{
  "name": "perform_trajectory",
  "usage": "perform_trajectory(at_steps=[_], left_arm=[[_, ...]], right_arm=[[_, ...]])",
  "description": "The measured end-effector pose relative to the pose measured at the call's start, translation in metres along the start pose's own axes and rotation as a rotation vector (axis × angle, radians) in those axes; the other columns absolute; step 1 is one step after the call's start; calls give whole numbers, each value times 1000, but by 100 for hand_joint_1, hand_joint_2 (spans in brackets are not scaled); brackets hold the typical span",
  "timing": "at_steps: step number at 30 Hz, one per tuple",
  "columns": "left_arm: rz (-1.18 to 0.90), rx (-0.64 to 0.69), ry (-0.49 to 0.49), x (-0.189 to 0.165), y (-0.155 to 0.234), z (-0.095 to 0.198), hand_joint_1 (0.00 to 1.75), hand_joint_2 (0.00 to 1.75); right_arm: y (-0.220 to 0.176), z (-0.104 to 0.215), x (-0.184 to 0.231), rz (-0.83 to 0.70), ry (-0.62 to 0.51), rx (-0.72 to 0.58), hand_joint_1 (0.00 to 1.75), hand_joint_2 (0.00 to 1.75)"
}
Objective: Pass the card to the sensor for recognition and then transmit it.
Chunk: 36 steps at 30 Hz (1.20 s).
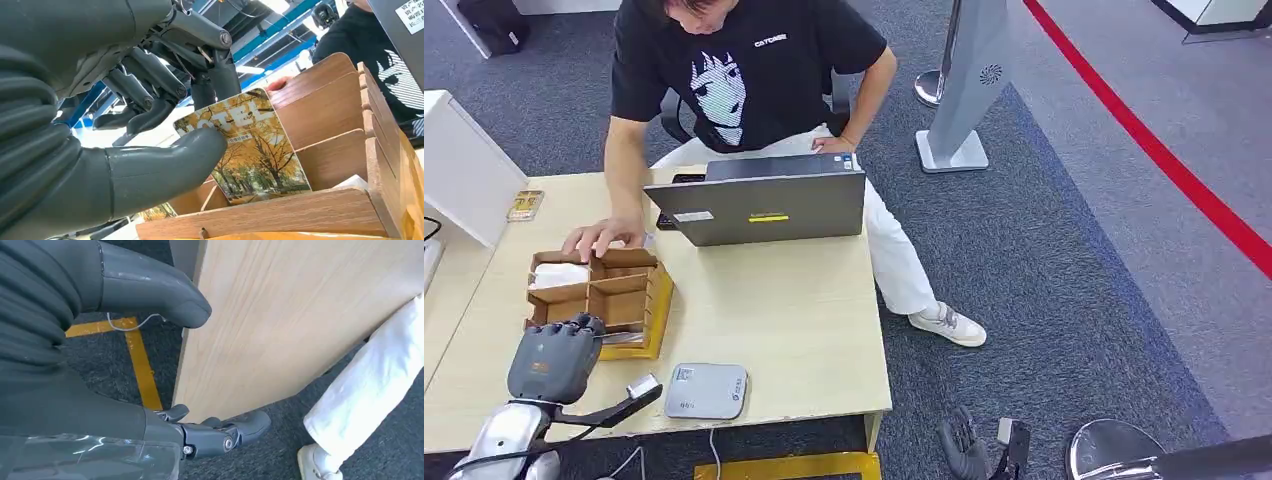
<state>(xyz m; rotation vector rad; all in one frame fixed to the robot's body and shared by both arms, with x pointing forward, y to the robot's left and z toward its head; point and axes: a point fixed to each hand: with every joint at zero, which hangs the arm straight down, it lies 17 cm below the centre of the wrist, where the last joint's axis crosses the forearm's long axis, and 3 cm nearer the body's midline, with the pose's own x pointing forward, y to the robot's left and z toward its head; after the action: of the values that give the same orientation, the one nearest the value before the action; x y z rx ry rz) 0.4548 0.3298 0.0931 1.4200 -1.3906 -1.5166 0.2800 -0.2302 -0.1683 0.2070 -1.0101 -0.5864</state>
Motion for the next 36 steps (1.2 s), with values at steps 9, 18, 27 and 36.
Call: perform_trajectory(at_steps=[9, 18, 27, 36], left_arm=[[70, 268, 58, 7, 117, -31, 175, 175], [87, 570, 113, -20, 271, -47, 175, 175], [56, 547, 207, -63, 264, -57, 175, 175], [20, 472, 318, -118, 237, -67, 175, 175]], right_arm=[[-4, 2, 0, -9, -7, -11, 0, 175], [-4, 4, -3, -6, -1, -9, 0, 175], [-1, 4, -6, 9, 14, 6, 0, 175], [2, 3, -7, 14, 24, 14, 0, 175]])
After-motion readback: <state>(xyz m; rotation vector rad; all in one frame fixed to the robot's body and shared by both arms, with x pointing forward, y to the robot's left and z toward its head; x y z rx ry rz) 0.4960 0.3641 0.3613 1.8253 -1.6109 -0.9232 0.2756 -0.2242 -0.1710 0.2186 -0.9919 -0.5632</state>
